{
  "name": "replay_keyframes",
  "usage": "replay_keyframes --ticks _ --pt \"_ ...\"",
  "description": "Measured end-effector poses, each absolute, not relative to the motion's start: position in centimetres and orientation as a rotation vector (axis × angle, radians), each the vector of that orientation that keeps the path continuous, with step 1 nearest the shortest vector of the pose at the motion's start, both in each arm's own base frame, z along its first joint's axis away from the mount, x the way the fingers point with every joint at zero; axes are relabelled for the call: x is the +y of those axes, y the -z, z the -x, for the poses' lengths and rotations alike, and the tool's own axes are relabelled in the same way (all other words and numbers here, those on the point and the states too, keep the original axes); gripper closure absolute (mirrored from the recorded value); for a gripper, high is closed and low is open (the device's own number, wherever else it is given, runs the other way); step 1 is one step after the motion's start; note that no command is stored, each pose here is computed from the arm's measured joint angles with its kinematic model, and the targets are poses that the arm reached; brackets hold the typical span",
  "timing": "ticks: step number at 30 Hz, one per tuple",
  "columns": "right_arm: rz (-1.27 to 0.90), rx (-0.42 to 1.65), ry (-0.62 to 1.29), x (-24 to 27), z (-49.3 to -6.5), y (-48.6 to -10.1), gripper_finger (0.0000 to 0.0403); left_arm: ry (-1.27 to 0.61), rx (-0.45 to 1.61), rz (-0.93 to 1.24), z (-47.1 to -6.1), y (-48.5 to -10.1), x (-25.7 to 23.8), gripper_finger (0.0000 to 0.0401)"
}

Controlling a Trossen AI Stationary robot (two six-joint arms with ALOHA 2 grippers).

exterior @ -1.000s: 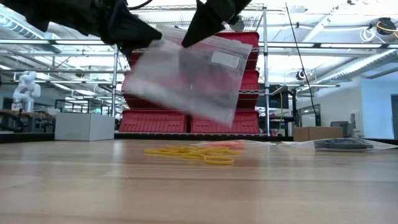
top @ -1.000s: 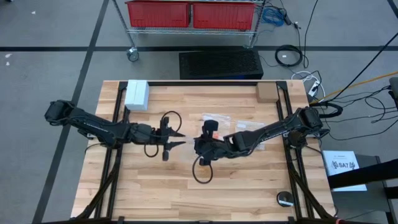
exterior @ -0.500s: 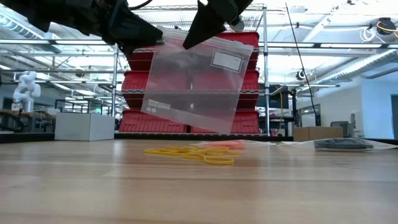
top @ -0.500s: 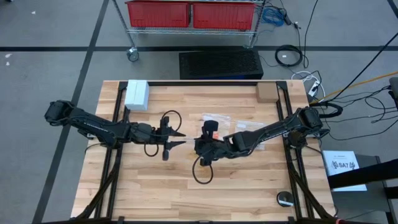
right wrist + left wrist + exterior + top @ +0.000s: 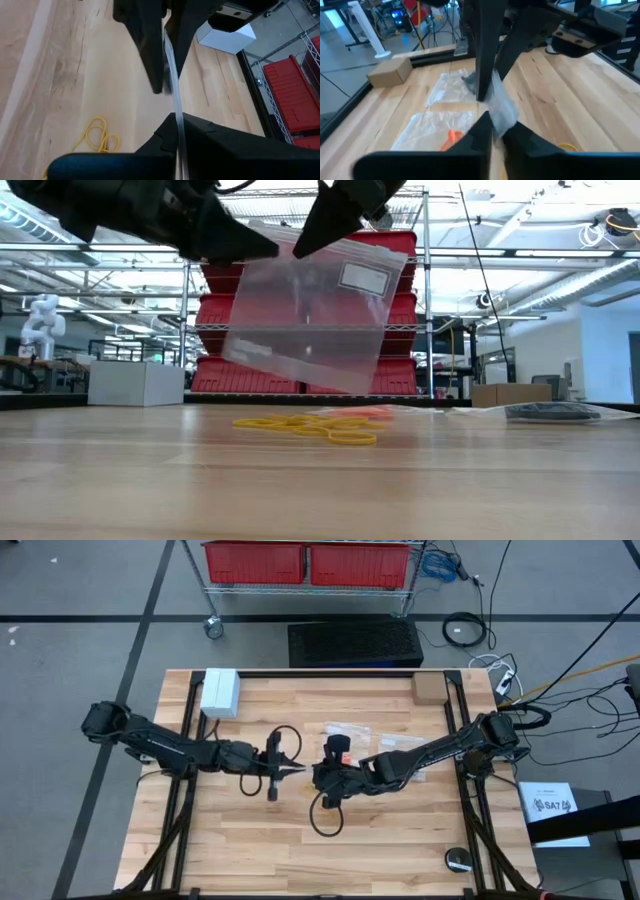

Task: Sort rubber bands
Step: Open the left transparent zip bag

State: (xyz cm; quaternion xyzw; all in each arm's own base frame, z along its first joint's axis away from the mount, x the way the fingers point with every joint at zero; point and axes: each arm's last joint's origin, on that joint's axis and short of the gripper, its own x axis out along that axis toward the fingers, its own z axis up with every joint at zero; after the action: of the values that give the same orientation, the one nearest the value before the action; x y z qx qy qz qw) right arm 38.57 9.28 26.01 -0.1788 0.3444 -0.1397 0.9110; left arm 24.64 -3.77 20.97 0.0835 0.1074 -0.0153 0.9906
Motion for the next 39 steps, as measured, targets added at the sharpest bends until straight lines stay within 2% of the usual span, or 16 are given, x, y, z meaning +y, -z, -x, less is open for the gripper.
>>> replay_keyframes --ticks 3,13,17,23,26,29,34,39 --pt "0.369 0.709 0.288 9.3 -38.6 -26.0 0.0403 0.030 0.203 -0.171 -24.8 -21.4 -3.8 0.0393" --pt "0.372 0.708 0.288 9.3 -38.4 -26.4 0.0396 0.030 0.202 -0.175 -24.9 -21.4 -3.8 0.0398" --pt "0.372 0.668 0.311 9.6 -37.7 -27.6 0.0364 0.028 0.209 -0.179 -24.9 -21.4 -3.8 0.0399" --pt "0.378 0.614 0.318 10.9 -36.3 -29.3 0.0296 0.028 0.218 -0.180 -24.8 -21.3 -3.8 0.0399" --pt "0.386 0.611 0.297 11.7 -35.9 -29.5 0.0283 0.028 0.218 -0.180 -24.8 -21.3 -3.8 0.0400" --pt "0.414 0.634 0.281 12.0 -35.7 -29.3 0.0304 0.028 0.217 -0.180 -24.8 -21.3 -3.8 0.0400" --pt "0.420 0.682 0.305 11.1 -35.6 -29.0 0.0390 0.028 0.218 -0.181 -24.8 -21.3 -3.8 0.0400" --pt "0.395 0.703 0.348 9.7 -35.9 -28.9 0.0397 0.029 0.226 -0.182 -24.8 -21.2 -3.8 0.0401"
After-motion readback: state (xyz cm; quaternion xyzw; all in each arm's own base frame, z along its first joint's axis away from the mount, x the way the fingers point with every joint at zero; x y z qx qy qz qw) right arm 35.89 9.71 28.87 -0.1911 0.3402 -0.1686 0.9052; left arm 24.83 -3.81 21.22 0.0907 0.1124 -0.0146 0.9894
